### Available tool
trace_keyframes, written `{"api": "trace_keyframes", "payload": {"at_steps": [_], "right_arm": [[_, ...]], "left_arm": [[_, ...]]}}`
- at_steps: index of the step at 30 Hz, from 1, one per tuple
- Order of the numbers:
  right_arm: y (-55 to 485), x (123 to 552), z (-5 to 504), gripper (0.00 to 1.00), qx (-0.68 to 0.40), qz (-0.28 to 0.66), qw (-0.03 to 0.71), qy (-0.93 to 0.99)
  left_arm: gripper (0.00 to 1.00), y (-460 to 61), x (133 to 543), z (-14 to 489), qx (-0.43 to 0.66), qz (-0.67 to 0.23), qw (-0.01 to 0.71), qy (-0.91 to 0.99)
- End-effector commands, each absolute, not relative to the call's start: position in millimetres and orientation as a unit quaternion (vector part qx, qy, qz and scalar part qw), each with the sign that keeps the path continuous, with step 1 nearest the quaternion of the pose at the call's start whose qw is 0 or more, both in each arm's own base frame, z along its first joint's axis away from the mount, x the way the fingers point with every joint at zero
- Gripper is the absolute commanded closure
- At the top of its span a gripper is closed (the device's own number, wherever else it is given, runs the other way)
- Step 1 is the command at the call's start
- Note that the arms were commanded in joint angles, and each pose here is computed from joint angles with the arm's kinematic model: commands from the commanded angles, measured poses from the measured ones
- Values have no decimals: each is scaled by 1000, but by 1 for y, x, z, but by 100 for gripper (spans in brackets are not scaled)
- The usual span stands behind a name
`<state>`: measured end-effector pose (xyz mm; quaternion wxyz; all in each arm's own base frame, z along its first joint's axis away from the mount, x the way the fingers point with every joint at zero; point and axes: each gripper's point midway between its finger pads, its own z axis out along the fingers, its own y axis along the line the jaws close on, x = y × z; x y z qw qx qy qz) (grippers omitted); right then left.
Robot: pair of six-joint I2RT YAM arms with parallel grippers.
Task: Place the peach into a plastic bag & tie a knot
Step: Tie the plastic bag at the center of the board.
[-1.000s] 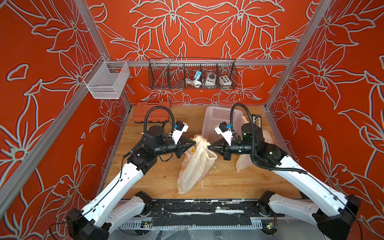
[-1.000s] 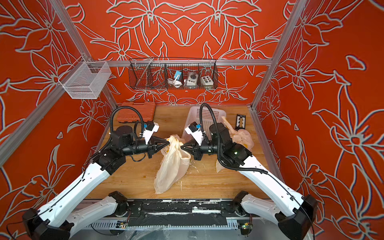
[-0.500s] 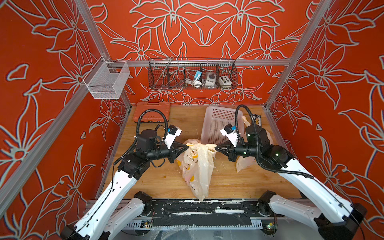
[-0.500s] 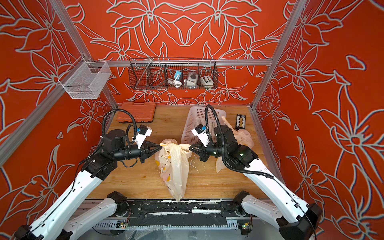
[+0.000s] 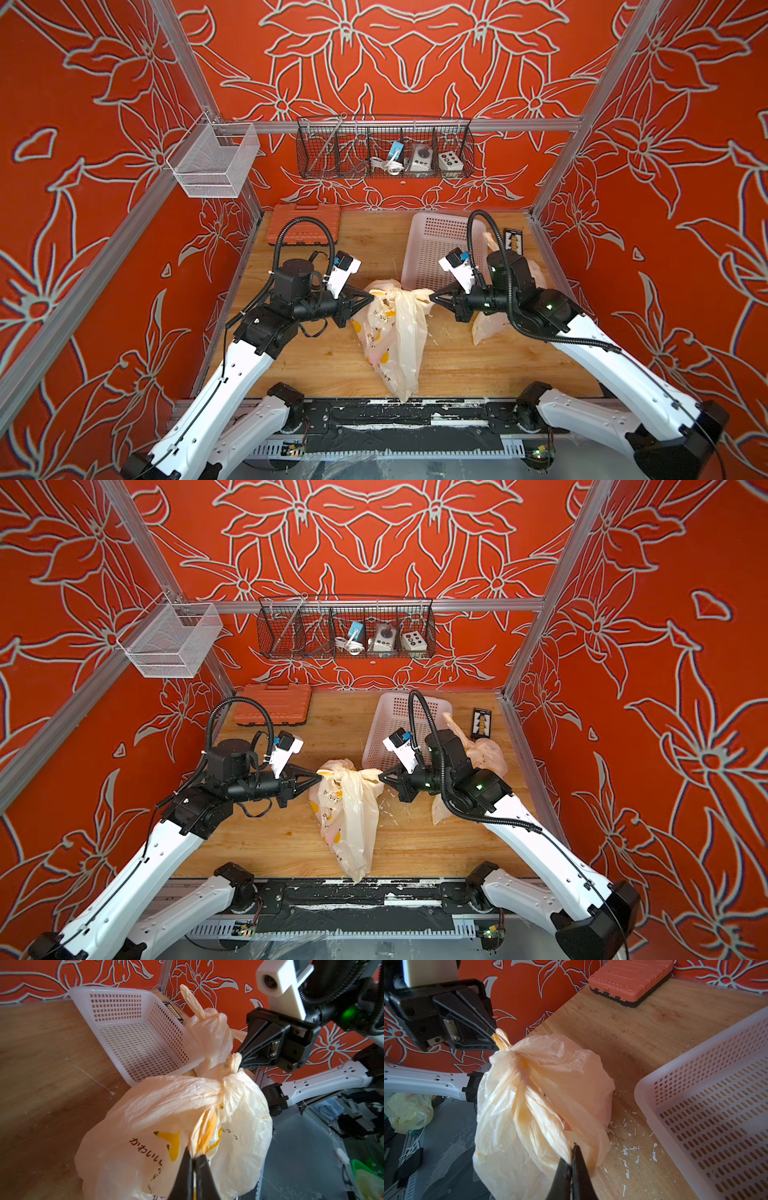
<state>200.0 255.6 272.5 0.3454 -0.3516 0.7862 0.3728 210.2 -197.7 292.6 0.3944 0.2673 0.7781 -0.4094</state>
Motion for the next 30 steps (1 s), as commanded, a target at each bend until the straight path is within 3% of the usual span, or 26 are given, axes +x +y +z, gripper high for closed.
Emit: {"api": "trace_keyframes", "payload": {"at_steps": [1, 6, 12, 18, 23, 26, 28, 30], "right_arm": [[255, 201, 265, 100, -343, 375, 332, 795], [261, 199, 268, 100, -344, 391, 328, 788], [264, 198, 270, 100, -345, 401, 326, 783], [266, 196, 270, 100, -348, 403, 325, 781], [267, 197, 269, 100, -347, 404, 324, 782], [266, 199, 268, 100, -342, 401, 325, 786], [261, 204, 263, 100, -324, 383, 326, 801], [241, 223, 248, 100, -265, 318, 332, 848]], "left_arm": [[100, -207, 201, 309, 273, -466, 380, 751], [89, -212, 192, 312, 284, -489, 358, 743], [61, -211, 195, 309, 273, -484, 352, 753], [56, -214, 204, 313, 268, -490, 354, 750], [62, -218, 215, 308, 269, -486, 345, 757], [80, -218, 221, 307, 267, -477, 351, 760], [100, -215, 232, 304, 254, -459, 358, 773], [100, -208, 244, 295, 233, -429, 359, 795]]}}
